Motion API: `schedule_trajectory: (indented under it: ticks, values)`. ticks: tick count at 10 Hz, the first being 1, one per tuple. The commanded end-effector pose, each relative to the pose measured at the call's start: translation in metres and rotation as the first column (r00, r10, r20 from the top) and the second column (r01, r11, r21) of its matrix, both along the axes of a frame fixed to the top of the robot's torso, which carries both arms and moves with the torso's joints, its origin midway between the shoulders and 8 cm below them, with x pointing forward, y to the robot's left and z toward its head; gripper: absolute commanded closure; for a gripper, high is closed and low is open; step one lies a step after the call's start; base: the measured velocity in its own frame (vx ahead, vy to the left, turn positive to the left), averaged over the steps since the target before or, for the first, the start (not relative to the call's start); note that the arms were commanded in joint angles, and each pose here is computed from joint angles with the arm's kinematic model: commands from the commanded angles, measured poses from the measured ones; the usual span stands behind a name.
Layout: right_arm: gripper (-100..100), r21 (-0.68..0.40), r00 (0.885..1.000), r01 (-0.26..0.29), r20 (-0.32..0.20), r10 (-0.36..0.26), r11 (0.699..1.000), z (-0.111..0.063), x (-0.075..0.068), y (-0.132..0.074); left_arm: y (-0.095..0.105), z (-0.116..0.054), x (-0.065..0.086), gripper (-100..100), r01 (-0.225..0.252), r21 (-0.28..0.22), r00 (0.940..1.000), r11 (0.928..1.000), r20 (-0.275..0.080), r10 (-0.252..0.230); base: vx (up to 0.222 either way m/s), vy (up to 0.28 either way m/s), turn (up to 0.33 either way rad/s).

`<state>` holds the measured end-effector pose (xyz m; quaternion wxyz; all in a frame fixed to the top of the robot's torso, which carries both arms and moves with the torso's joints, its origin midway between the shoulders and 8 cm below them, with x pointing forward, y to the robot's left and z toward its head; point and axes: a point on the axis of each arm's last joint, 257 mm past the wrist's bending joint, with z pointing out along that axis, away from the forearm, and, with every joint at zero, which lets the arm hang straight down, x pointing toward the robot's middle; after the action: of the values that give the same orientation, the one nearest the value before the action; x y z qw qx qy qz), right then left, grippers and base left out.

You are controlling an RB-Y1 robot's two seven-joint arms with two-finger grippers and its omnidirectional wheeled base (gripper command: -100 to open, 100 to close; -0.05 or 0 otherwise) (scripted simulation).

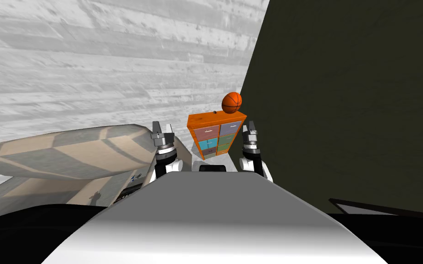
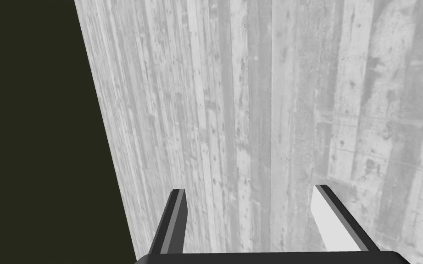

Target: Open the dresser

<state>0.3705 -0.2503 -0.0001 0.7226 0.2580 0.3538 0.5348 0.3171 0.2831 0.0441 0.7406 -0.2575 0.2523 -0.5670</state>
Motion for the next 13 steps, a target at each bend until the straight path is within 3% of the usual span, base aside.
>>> schedule_trajectory:
  ticks: [1, 9, 10, 13]
  values:
    - [0, 0.000, 1.000, 0.000, 0.000, 0.000, 1.000, 0.000, 0.000, 0.000, 0.000, 0.000, 0.000, 0, 0.000, 0.000, 1.0000, 1.0000, 0.000, 0.000, 0.000, 0.000, 0.000]
    - [0, 0.000, 1.000, 0.000, 0.000, 0.000, 1.000, 0.000, 0.000, 0.000, 0.000, 0.000, 0.000, 0, 0.000, 0.000, 1.0000, 1.0000, 0.000, 0.000, 0.000, 0.000, 0.000]
    - [-100, -0.076, 0.999, 0.009, -0.048, -0.013, 0.997, -0.014, 0.008, 0.007, 0.000, 0.000, 0.000, 0, 0.000, 0.000, 1.0000, 1.0000, 0.000, 0.000, 0.011, -0.005, 0.015]
    - [-100, -0.221, 0.987, 0.030, -0.146, -0.064, 0.975, -0.046, 0.025, 0.016, 0.000, 0.000, 0.000, 0, 0.000, 0.000, 1.0000, 1.0000, 0.000, 0.000, 0.013, -0.012, 0.023]
